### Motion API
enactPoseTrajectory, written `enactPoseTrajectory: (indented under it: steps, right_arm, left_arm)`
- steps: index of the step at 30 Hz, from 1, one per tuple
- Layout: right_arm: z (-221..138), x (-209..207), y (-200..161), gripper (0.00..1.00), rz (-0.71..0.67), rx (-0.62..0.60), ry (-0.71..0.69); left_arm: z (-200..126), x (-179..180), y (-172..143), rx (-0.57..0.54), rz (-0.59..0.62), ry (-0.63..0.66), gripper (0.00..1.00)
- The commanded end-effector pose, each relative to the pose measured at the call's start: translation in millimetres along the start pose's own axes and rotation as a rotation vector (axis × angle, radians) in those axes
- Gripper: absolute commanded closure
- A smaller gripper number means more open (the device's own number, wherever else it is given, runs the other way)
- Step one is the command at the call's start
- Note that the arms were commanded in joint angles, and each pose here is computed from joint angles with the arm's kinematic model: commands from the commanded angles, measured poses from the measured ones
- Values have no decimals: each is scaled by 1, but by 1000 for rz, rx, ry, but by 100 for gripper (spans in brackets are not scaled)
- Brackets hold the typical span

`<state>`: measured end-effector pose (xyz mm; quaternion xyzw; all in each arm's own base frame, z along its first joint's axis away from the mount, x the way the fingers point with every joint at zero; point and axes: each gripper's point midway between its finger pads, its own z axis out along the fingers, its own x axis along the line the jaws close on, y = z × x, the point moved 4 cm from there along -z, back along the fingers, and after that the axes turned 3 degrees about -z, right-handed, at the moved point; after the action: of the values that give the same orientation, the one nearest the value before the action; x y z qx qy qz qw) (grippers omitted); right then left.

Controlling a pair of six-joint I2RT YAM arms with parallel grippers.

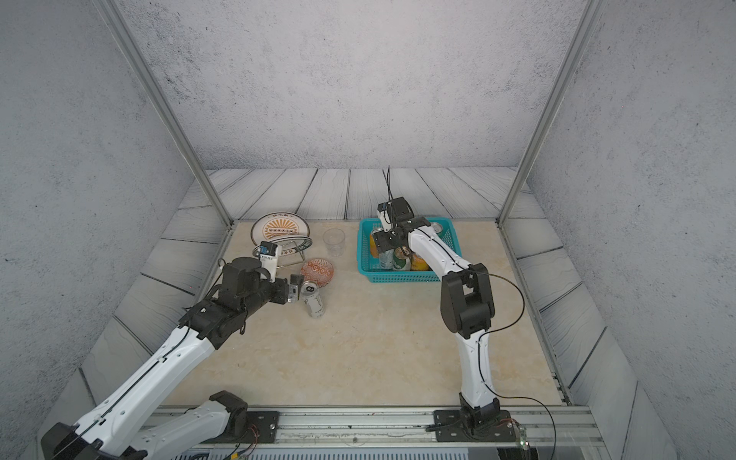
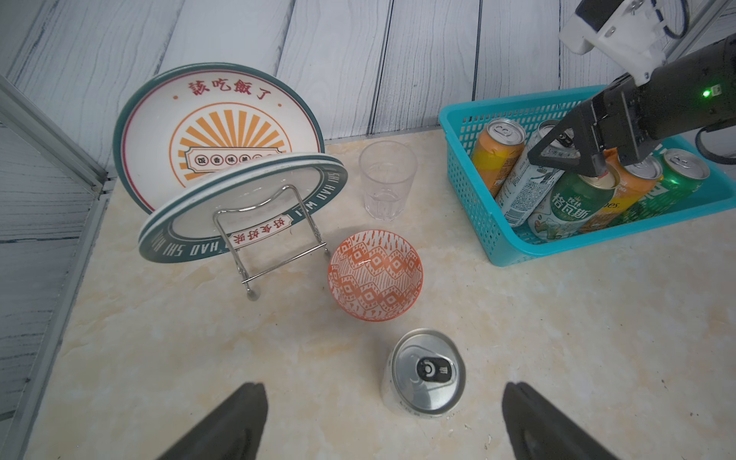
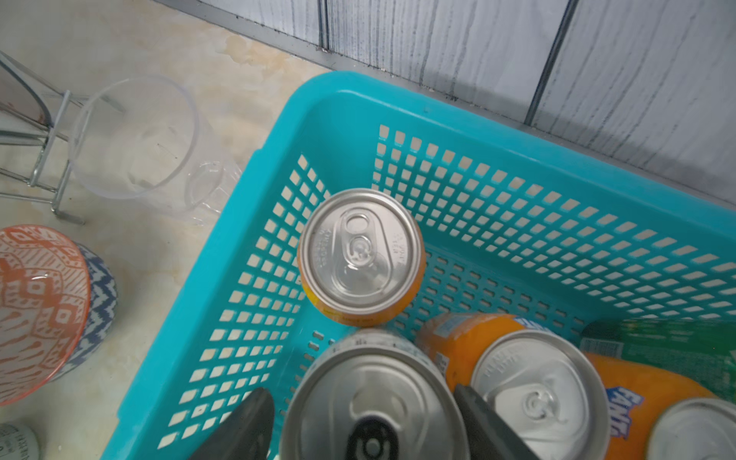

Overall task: Take out the drinks from the basket
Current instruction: Pick up the drink from the basket.

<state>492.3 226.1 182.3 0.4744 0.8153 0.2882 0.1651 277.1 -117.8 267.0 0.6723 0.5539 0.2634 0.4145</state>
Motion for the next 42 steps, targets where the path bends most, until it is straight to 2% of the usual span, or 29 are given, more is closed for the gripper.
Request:
enactPoseTrajectory:
  steps: [1, 14, 17, 28, 42]
  right_arm:
    - [14, 9, -7, 26, -6, 44, 20]
    - [31, 9, -18, 26, -9, 98, -7]
    - [27, 7, -16, 29, -11, 93, -23]
    - [9, 1, -6, 30, -25, 52, -69]
    - [29, 3, -19, 24, -23, 95, -54]
  left_arm:
    - [0, 1, 0, -4, 0, -4, 1]
    - [-1, -1, 0, -9, -5, -21, 1]
    - [-1, -1, 0, -9, -7, -24, 1]
    - [-4, 0, 1, -11, -9, -21, 1]
    - [-4, 1, -1, -4, -3, -9, 1]
